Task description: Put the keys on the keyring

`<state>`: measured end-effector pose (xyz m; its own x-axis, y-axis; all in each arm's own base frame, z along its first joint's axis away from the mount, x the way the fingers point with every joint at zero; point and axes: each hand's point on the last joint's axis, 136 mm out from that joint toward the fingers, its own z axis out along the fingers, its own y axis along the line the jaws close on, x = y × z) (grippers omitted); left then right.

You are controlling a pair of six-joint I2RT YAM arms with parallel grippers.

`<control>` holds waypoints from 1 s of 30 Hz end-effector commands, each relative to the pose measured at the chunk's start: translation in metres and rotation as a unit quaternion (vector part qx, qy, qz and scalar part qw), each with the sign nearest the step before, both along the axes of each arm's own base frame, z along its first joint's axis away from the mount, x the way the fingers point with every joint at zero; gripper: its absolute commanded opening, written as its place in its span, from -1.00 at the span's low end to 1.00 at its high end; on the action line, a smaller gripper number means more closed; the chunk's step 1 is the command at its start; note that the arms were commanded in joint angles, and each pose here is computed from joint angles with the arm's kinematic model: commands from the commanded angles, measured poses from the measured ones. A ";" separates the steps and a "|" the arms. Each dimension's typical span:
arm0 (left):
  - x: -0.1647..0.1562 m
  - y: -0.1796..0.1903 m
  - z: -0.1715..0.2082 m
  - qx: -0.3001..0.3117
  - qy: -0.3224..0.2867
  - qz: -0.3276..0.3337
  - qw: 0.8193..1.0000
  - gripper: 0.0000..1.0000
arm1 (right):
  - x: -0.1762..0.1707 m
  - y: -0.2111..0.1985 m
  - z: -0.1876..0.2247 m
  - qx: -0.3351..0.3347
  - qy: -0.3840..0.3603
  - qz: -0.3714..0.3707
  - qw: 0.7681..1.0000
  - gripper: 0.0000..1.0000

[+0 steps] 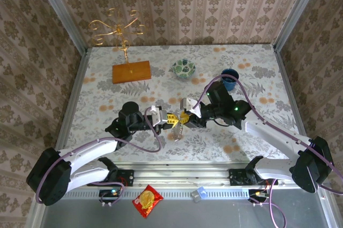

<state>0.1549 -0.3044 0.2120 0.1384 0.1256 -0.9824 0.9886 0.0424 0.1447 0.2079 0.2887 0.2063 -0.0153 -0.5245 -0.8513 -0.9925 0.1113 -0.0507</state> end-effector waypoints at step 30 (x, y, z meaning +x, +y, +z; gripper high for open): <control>0.006 -0.006 -0.007 0.061 -0.013 0.003 0.998 -0.72 | -0.008 -0.009 -0.020 -0.217 -0.060 0.061 0.972 -1.00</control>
